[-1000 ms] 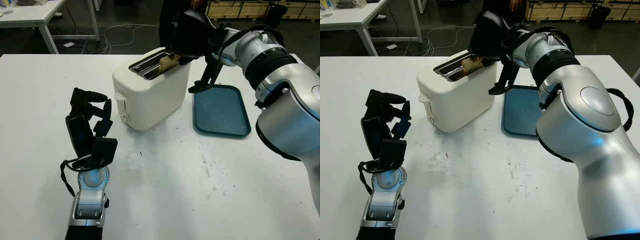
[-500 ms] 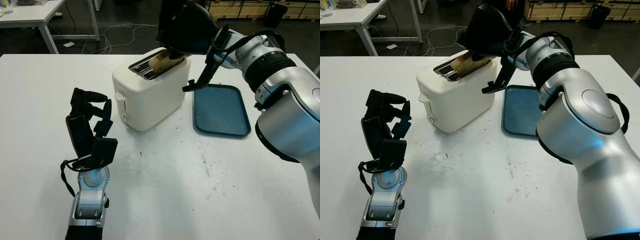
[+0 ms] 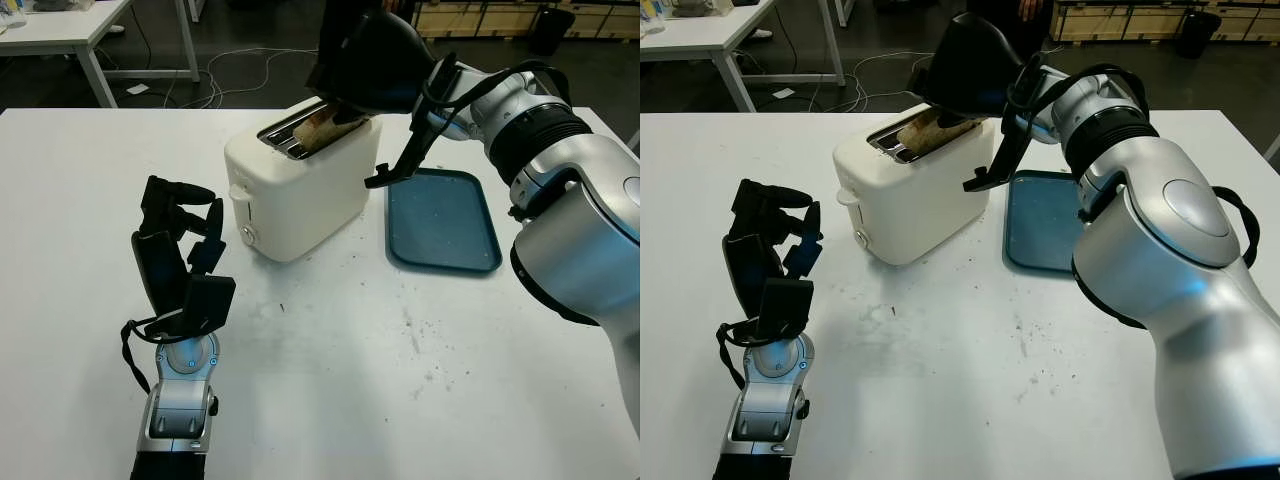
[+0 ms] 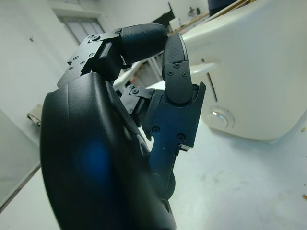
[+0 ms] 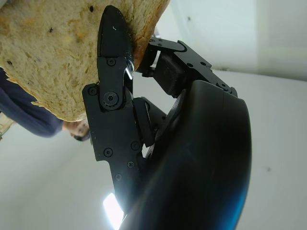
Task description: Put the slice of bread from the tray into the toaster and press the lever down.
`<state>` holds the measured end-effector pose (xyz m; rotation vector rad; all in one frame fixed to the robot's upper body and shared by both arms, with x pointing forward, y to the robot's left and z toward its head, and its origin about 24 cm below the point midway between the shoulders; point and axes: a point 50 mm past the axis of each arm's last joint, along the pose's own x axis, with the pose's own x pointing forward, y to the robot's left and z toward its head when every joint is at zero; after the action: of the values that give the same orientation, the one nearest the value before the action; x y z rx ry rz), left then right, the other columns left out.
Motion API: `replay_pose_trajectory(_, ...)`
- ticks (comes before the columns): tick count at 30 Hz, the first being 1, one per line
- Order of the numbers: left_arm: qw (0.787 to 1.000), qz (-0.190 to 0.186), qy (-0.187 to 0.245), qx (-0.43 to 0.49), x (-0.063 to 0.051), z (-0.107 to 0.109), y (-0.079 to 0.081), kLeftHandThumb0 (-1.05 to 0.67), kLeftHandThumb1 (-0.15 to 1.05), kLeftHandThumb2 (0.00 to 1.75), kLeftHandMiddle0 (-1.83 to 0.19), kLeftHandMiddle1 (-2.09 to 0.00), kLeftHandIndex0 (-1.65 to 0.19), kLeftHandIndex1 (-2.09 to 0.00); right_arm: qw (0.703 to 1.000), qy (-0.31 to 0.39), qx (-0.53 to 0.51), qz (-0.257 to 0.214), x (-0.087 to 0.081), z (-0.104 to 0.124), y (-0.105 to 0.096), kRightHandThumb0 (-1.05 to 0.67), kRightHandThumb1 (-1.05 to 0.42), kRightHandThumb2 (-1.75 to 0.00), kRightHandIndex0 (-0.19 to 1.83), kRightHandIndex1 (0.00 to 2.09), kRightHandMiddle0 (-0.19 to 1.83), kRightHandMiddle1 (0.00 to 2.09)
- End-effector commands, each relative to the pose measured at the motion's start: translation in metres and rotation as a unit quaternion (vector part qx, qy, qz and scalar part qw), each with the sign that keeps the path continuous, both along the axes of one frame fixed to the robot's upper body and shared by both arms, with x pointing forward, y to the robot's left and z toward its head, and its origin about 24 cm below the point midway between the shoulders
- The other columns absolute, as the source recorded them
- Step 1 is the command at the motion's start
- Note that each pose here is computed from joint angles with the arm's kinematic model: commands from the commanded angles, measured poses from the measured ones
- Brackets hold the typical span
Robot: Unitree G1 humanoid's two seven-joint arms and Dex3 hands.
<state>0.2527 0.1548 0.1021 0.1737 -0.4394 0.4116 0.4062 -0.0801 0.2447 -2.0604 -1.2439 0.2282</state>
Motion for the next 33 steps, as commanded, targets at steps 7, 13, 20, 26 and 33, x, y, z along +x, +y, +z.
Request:
replay_pose_trajectory(7, 1.0, -0.004, -0.003, -0.008, 0.0, 0.001, -0.003, -0.43, 0.92, 0.38, -0.66, -1.75, -0.41, -1.66, 0.996, 0.028, 0.072, 0.037, -0.005, 0.001, 0.006, -0.58, -0.92, -0.34, 1.17, 1.75, 0.85, 1.74)
replay_pose_trajectory(13, 1.0, -0.004, -0.003, -0.004, 0.0, 0.0, -0.003, -0.43, 0.92, 0.38, -0.66, -1.75, -0.4, -1.66, 0.99, 0.057, 0.119, 0.043, -0.006, 0.003, 0.011, -0.55, -0.92, -0.32, 1.17, 1.75, 0.84, 1.75)
replay_pose_trajectory(20, 1.0, -0.002, -0.003, -0.001, 0.0, 0.0, -0.002, -0.44, 0.92, 0.38, -0.66, -1.75, -0.4, -1.66, 0.983, 0.082, 0.157, 0.049, -0.007, 0.005, 0.014, -0.53, -0.92, -0.33, 1.19, 1.75, 0.86, 1.74)
replay_pose_trajectory(26, 1.0, 0.0, -0.001, -0.006, 0.0, 0.001, -0.003, -0.45, 0.92, 0.38, -0.65, -1.75, -0.4, -1.65, 0.987, 0.08, 0.133, 0.035, -0.005, 0.001, 0.012, -0.54, -0.92, -0.35, 1.17, 1.75, 0.84, 1.74)
replay_pose_trajectory(33, 1.0, -0.001, -0.001, -0.006, 0.0, 0.001, -0.003, -0.45, 0.92, 0.38, -0.66, -1.75, -0.41, -1.66, 0.983, 0.156, 0.069, -0.061, 0.004, -0.01, 0.004, -0.64, -0.92, -0.22, 0.94, 1.61, 0.81, 1.41)
